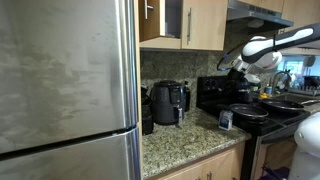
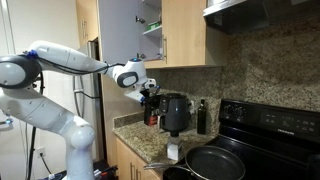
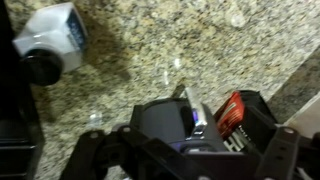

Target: Turn on the airfryer

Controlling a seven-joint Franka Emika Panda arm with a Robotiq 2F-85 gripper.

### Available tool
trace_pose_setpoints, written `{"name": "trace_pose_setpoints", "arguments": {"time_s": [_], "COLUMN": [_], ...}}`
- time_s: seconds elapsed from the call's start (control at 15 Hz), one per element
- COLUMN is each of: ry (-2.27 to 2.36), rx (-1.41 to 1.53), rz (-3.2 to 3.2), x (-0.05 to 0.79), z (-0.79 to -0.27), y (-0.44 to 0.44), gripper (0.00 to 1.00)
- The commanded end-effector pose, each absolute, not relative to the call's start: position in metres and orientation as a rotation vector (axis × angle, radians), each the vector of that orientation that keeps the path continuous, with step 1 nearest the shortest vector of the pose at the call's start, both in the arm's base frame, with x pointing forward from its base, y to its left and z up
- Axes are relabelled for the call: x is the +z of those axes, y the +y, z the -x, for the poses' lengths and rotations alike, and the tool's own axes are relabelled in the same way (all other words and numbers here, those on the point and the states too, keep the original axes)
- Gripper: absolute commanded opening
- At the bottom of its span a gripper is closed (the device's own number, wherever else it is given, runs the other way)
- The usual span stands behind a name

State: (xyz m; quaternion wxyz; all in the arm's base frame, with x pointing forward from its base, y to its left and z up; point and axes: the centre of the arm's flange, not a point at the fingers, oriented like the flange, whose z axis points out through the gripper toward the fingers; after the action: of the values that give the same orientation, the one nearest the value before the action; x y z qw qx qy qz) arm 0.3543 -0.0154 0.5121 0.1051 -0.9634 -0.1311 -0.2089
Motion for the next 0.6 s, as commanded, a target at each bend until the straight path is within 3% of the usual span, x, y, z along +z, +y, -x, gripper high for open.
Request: {"name": "trace_pose_setpoints", "arguments": {"time_s": [0.0,0.4,0.53], "ry": [-0.528,-0.553,-0.582], "rx": [-0.414,-0.372,-0.396], "rz": [2.736,2.791,2.864], "x": [0.466,0.458,0.431], "z": [-0.354,-0.340,-0.362], "y": [0.075,0.093,0.117], "gripper": [1.00,1.00,1.00]}}
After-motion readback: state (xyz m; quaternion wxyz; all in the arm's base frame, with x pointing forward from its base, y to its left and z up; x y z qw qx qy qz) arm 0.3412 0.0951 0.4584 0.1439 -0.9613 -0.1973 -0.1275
